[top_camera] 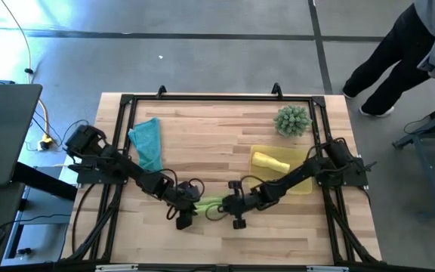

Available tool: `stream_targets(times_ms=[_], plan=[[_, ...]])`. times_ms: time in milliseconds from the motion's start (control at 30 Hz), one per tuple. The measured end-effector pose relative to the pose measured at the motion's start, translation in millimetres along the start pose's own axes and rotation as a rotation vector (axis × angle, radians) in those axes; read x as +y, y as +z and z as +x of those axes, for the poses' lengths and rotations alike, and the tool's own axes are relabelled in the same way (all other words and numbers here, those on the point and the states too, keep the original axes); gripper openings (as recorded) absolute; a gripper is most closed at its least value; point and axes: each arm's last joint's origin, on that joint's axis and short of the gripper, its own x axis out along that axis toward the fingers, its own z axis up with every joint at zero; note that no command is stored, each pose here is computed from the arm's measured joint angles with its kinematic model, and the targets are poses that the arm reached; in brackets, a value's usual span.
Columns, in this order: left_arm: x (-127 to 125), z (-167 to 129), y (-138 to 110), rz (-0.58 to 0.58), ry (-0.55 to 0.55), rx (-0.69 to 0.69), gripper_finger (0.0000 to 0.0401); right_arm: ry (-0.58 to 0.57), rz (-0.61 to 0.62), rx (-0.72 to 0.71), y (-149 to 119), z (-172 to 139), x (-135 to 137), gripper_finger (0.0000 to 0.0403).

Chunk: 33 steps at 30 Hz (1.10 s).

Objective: Roll microfiber towels into tight, uniform cylinder then place into a basket
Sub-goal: Roll the green microfiber towel

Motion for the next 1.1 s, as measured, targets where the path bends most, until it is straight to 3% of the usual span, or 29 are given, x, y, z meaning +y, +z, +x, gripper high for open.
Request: stream_targets(times_ms=[267,500,767,933,1100], plan=[[-25.2,-30.3,-3.2,0.321,-0.063,-0.065,0.0072,0.244,0.224,0.02,8.0,5.2,-24.5,0.0006],[-50.3,-50.4,-13.7,0.582,0.046,-0.247,0.0072,0.385,0.401,0.073,9.3,7.9,-45.3,0.0006],[-57.8,-32.5,-16.7,0.567,0.159,-0.386,0.0077,0.453,0.483,0.085,10.8,9.1,-58.7,0.0006],[-49.8,-15.0,-19.9,0.525,0.201,-0.353,0.0105,0.445,0.506,0.085,11.0,9.3,-61.2,0.0017],[-44.4,1.3,-26.8,0.567,0.234,-0.308,0.014,0.438,0.507,0.083,11.1,9.4,-61.4,0.0025]])
